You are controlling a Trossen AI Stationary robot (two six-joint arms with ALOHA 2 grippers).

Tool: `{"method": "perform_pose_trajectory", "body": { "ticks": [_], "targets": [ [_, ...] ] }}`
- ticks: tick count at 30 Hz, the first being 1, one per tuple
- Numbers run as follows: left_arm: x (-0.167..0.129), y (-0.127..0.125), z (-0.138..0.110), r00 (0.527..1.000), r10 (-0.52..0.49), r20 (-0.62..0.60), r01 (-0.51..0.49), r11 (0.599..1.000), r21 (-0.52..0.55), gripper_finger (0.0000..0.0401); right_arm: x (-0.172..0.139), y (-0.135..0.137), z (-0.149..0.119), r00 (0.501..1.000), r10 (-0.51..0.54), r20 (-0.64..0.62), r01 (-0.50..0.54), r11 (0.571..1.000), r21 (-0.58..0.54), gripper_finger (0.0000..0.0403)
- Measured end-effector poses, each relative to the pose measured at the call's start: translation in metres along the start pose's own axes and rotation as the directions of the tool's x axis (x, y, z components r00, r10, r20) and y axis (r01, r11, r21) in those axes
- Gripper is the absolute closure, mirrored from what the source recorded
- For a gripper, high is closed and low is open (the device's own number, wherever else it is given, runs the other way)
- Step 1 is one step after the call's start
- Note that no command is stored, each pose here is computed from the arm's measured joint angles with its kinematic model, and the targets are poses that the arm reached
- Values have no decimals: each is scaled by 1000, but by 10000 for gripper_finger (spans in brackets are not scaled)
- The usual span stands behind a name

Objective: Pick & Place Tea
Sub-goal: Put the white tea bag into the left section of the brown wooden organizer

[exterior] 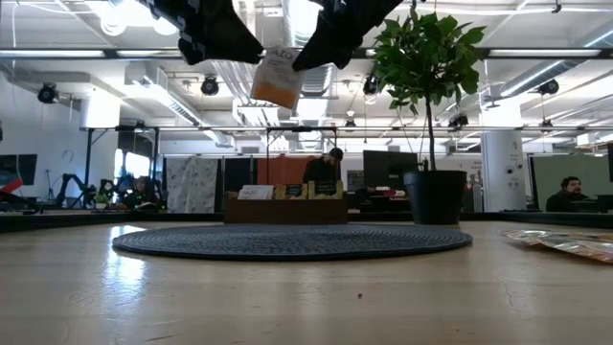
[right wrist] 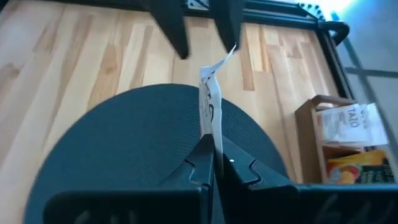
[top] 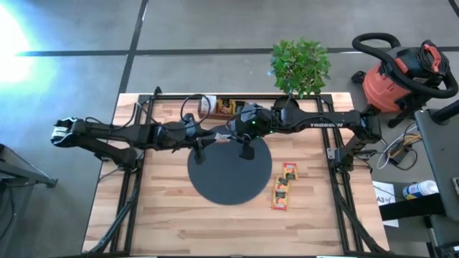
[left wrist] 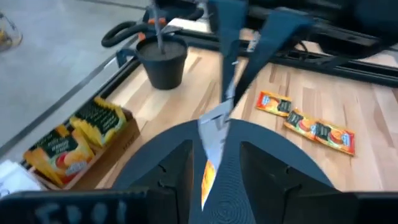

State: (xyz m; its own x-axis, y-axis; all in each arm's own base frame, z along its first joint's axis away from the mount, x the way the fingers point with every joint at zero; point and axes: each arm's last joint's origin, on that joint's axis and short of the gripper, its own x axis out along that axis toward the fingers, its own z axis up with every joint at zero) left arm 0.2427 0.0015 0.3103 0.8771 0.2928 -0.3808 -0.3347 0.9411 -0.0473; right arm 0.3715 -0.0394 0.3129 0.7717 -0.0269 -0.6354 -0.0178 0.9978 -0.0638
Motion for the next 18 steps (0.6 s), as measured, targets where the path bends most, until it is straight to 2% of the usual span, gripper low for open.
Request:
{"method": "perform_pose_trajectory", "body": {
  "ticks": [4, 9, 18],
  "targets": [
    [3, 6, -2, 1000, 1, -17, -2, 999, -36, 275, 0, 3, 0, 1000, -4, 0, 4, 1000, -23, 394],
    [3, 9, 8, 998, -58, 25, 60, 997, -58, 275, 0, 4, 1, 1000, -1, 0, 1, 999, -34, 394],
    [17, 9, 11, 983, -181, 13, 181, 979, -88, 275, 0, 5, 1, 1000, 0, 2, 0, 999, -33, 394]
  ]
}}
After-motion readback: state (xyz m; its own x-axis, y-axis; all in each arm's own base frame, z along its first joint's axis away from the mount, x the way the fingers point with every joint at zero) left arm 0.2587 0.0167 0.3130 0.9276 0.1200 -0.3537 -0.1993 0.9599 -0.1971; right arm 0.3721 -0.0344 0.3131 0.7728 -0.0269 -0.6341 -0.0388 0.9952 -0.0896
